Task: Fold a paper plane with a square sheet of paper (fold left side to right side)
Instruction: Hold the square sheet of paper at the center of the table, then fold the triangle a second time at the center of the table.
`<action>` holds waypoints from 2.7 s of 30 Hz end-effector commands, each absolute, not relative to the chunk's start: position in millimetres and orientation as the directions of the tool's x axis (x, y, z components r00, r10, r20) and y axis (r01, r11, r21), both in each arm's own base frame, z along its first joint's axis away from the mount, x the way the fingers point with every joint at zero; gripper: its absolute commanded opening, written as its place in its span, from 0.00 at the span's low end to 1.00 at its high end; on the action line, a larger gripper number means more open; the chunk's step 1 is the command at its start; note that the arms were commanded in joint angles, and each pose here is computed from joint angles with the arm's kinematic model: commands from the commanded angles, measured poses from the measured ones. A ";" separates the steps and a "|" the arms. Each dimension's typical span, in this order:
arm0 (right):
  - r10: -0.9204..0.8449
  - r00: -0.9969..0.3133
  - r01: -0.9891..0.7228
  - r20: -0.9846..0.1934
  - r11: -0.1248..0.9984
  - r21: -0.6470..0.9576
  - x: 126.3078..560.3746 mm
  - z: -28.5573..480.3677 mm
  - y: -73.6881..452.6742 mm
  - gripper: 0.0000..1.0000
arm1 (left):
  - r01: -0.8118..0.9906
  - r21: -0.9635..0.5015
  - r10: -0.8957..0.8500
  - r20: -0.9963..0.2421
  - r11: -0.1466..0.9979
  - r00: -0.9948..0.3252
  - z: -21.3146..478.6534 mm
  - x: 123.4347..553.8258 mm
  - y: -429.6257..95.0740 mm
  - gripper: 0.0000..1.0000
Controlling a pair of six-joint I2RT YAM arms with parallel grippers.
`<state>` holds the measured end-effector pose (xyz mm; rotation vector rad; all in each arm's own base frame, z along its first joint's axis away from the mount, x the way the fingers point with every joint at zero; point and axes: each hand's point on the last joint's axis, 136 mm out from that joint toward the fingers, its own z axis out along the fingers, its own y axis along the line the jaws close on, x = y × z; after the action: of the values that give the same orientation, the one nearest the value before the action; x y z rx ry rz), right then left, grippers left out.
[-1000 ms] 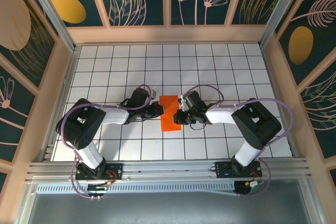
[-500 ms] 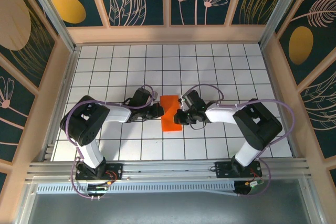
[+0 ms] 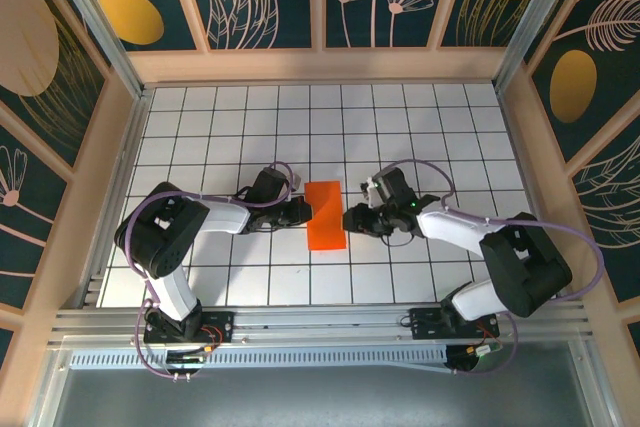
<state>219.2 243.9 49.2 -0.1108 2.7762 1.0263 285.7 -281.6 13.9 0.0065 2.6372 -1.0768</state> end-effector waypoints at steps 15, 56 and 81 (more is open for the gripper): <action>-0.033 -0.994 -0.096 -0.102 0.686 0.721 203.1 37.2 266.8 0.48 | 0.084 -0.633 -0.090 -0.237 0.770 -0.967 -6.6 272.3 -268.9 0.00; 0.012 -0.986 -0.124 -0.167 0.618 0.776 295.7 31.9 273.8 0.17 | 0.094 -0.652 -0.107 -0.263 0.752 -0.959 4.6 275.4 -271.5 0.00; 0.063 -0.994 -0.037 -0.093 0.601 0.798 284.4 47.3 271.4 0.02 | 0.498 -0.394 0.157 -0.641 0.773 -0.751 96.8 201.2 -298.3 0.47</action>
<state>290.2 273.3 40.8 -0.0177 2.6952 1.3258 208.9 -305.6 107.3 0.4280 2.3644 -0.9090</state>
